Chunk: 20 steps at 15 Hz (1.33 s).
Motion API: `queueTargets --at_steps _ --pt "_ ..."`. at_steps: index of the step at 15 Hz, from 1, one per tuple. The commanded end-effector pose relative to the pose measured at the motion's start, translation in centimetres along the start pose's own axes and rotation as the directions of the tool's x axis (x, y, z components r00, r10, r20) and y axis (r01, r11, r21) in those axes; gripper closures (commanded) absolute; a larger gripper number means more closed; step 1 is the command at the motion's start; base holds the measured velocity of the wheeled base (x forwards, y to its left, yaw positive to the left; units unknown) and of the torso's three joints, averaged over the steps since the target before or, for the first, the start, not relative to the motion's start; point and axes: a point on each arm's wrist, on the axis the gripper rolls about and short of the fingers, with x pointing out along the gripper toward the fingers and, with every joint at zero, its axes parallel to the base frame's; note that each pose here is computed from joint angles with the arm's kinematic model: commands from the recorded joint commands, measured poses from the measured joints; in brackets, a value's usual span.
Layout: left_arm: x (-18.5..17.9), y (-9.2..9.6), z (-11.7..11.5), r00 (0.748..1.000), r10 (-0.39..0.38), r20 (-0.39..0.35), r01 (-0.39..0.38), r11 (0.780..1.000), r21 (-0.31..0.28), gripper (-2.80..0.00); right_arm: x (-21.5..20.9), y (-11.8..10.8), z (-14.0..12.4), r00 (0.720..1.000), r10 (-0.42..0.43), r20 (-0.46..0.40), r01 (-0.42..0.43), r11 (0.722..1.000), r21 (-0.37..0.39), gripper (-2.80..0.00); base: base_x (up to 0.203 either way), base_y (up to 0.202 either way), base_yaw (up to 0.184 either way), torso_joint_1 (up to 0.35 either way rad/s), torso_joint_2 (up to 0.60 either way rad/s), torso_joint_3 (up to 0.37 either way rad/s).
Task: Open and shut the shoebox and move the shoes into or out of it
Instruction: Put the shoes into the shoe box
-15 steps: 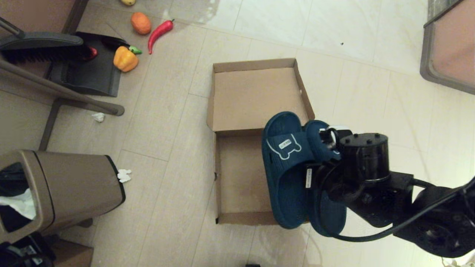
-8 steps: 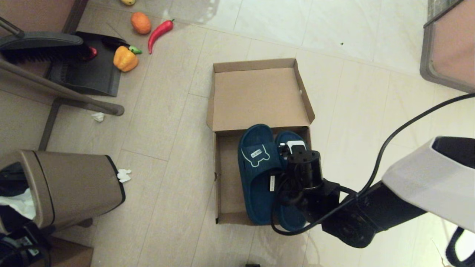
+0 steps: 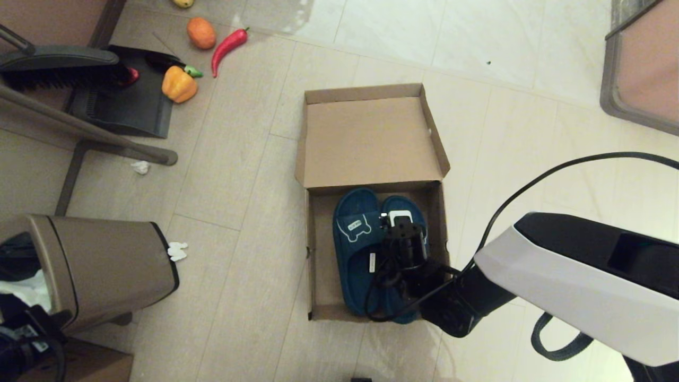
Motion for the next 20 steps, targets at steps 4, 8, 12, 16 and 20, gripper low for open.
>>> queueTargets --at_steps 4,8,12,16,20 --pt "0.0 0.0 0.0 1.000 0.001 0.002 -0.001 1.000 -0.002 0.00 0.9 0.1 -0.9 1.000 -0.005 -0.002 0.005 1.000 -0.003 -2.80 0.000 0.000 0.000 0.000 0.00 0.000" --pt "-0.2 0.1 -0.1 1.000 0.002 0.007 -0.002 1.000 -0.001 0.00 0.2 -0.2 -0.2 1.000 -0.025 0.016 0.025 1.000 0.002 -2.80 0.000 0.000 0.000 0.000 0.00 0.000" --pt "-0.3 0.1 -0.2 1.000 0.005 0.008 -0.005 1.000 0.000 0.00 -3.6 -0.6 0.3 1.000 -0.007 -0.017 0.007 1.000 -0.026 -2.80 0.000 0.000 0.000 0.000 0.00 0.000" --pt "-0.6 0.3 -0.7 1.000 0.002 0.005 -0.002 1.000 0.018 0.00 -8.6 -1.4 1.9 1.000 0.009 -0.013 -0.009 0.999 -0.034 -2.80 0.000 0.000 0.000 0.000 0.00 0.000" --pt "-1.0 0.9 -2.1 1.000 0.010 -0.015 -0.009 0.999 0.031 0.00 -13.0 -3.0 1.9 0.999 0.029 -0.033 -0.031 0.998 -0.047 0.00 0.000 0.000 0.000 0.000 0.00 0.000"
